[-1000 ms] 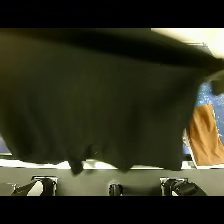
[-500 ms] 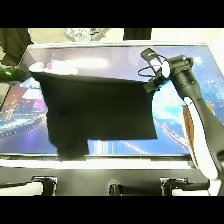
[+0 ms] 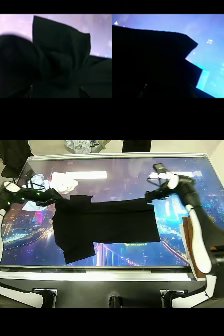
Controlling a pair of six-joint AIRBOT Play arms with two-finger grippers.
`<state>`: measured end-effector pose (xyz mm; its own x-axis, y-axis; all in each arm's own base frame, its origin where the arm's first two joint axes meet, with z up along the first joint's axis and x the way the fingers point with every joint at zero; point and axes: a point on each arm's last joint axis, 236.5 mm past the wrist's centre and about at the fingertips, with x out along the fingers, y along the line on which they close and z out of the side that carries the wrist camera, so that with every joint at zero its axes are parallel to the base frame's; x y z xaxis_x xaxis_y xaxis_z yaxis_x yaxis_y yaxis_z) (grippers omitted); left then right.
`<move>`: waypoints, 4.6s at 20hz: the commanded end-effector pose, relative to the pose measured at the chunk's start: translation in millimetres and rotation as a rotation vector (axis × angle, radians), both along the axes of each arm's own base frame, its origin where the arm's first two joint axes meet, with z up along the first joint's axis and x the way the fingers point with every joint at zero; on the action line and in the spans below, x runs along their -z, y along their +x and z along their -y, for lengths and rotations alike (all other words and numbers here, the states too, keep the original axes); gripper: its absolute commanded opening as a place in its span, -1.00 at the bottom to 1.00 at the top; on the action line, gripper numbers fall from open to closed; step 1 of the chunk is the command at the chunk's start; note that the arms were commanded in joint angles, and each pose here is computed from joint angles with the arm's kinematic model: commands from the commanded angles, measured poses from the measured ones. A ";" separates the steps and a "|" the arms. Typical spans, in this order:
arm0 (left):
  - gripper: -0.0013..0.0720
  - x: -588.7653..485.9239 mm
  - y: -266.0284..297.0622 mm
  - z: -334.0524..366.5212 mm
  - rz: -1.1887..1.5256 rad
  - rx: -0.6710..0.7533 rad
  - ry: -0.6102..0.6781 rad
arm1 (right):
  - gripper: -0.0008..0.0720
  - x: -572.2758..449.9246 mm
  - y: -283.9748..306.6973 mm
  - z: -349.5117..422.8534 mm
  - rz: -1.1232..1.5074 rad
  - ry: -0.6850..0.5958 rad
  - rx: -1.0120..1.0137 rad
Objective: Fold the shirts.
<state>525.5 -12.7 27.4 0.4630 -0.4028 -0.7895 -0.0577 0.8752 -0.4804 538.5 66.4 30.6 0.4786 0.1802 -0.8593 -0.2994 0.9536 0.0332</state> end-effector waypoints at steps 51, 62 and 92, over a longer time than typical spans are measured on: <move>-0.89 -551.2 -266.8 18.3 1.343 -0.147 0.330 | -0.87 -490.8 -238.6 64.2 1.142 -0.375 -0.056; -0.89 -540.0 -302.4 35.6 1.296 -0.110 0.313 | -0.87 -454.5 -281.5 71.8 0.961 -0.361 -0.008; -0.89 82.3 -87.9 -7.8 -0.472 0.208 0.099 | -0.87 91.6 -86.5 40.9 -0.529 0.077 -0.245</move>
<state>484.9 -9.2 -29.0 0.1593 -0.3777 -0.9121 -0.0242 0.9221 -0.3861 487.2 12.0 -38.7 0.0795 0.3224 -0.9433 -0.4195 0.8692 0.2617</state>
